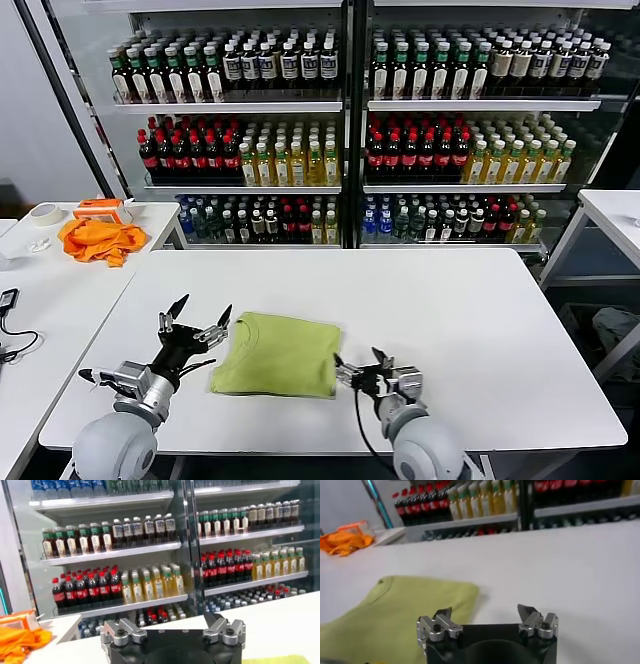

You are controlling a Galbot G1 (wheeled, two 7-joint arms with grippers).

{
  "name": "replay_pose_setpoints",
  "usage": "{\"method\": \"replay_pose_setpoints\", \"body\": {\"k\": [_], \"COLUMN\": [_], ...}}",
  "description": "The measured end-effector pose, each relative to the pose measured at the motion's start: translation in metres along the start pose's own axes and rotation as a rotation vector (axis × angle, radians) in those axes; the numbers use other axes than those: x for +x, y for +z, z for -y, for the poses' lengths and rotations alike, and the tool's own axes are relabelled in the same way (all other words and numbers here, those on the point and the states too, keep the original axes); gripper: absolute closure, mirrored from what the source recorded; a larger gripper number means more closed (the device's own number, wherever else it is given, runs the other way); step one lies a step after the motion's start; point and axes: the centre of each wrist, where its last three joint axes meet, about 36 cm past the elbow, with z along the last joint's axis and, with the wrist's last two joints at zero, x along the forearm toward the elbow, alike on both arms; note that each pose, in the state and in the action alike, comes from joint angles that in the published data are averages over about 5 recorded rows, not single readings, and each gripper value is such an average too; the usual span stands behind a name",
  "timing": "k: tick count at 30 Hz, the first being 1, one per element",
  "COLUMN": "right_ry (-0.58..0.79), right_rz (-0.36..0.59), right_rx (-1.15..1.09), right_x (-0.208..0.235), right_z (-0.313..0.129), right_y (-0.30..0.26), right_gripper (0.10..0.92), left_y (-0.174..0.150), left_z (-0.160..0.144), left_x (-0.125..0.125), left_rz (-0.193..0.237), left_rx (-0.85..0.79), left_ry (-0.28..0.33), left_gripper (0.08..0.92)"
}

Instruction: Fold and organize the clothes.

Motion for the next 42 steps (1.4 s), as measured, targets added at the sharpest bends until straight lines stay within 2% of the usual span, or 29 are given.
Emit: {"method": "replay_pose_setpoints", "body": {"k": [11, 22, 35, 38, 42], "right_ry": [-0.034, -0.031, -0.04, -0.039, -0.029], "right_rz": [-0.054, -0.084, -0.107, -0.104, -0.092], "right_rx": [-0.016, -0.035, -0.068, -0.074, -0.078], "right_x": [-0.02, -0.027, -0.034, -0.034, -0.035], "right_z": [-0.021, -0.025, -0.031, -0.031, -0.028], "right_y": [0.0, 0.002, 0.003, 0.002, 0.0], "right_gripper": [0.211, 0.489, 0.865, 0.913, 0.917], "left_y": [0.008, 0.013, 0.017, 0.018, 0.019], "left_z": [-0.006, -0.005, -0.004, -0.003, -0.003], "left_x": [0.006, 0.008, 0.011, 0.013, 0.013], "left_rz": [-0.014, -0.019, -0.032, -0.037, -0.041], "left_rx": [-0.021, -0.019, -0.016, -0.017, -0.021], "left_ry": [-0.013, -0.016, -0.016, -0.014, -0.013], "left_gripper": [0.177, 0.177, 0.177, 0.177, 0.177]}}
